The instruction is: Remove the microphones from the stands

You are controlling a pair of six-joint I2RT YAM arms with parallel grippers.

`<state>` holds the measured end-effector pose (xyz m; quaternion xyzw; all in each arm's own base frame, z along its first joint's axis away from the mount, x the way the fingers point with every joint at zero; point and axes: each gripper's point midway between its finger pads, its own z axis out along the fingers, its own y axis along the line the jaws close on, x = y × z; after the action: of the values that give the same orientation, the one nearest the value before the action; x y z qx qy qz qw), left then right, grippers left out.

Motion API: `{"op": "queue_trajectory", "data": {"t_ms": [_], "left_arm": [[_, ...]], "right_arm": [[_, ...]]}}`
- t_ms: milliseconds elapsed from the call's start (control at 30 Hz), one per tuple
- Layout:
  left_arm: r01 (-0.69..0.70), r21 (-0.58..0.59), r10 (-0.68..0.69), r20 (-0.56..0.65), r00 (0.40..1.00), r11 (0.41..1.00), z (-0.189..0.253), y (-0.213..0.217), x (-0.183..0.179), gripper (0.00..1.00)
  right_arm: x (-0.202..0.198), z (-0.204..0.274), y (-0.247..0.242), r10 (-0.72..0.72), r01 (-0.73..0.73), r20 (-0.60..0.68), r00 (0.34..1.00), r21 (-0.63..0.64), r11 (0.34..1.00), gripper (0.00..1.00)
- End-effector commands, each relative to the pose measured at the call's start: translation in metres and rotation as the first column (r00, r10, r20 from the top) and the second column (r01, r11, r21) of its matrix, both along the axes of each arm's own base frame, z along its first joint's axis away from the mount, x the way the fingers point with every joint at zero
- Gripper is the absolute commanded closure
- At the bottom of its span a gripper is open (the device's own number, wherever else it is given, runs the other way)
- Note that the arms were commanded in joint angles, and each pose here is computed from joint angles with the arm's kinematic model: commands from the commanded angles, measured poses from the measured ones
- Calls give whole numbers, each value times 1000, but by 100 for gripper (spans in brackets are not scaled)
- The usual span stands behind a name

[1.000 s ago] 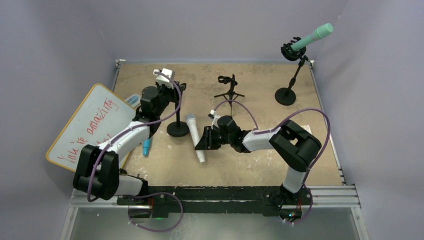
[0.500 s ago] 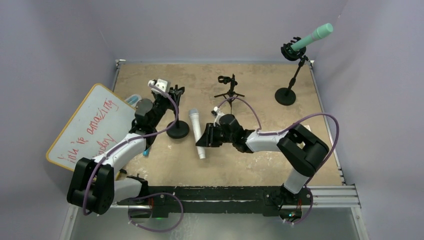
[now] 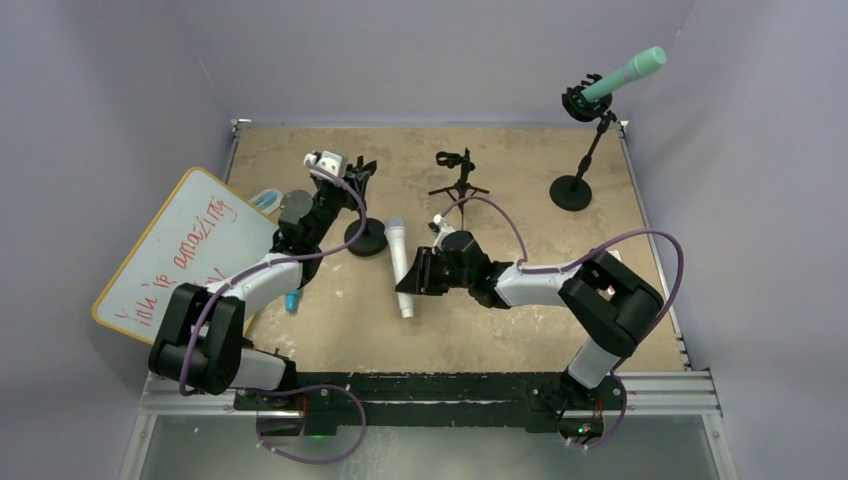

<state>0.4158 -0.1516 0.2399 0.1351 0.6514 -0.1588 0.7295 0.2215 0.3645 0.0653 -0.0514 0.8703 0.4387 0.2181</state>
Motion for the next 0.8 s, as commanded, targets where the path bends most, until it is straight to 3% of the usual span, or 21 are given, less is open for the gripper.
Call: {"op": "queue_trajectory", "data": {"t_ms": [0, 133, 267, 533, 767], "left_arm": [[-17, -51, 21, 77, 997, 999, 29, 4, 3, 59], [-28, -23, 28, 28, 999, 999, 21, 7, -1, 38], [-25, 3, 25, -15, 1000, 1000, 15, 9, -10, 24], [2, 1, -2, -33, 999, 1000, 27, 10, -29, 13], [-8, -5, 8, 4, 1000, 1000, 60, 19, -52, 9]], "right_arm": [[4, -7, 1, -31, 31, -22, 999, -25, 999, 87], [2, -16, -2, -40, 38, -47, 998, -43, 998, 87], [1, -26, -11, -93, 88, -68, 993, -67, 994, 87], [3, -39, -15, -133, 125, -92, 987, -91, 988, 82], [11, -29, -8, -144, 139, -66, 987, -75, 987, 65]]}}
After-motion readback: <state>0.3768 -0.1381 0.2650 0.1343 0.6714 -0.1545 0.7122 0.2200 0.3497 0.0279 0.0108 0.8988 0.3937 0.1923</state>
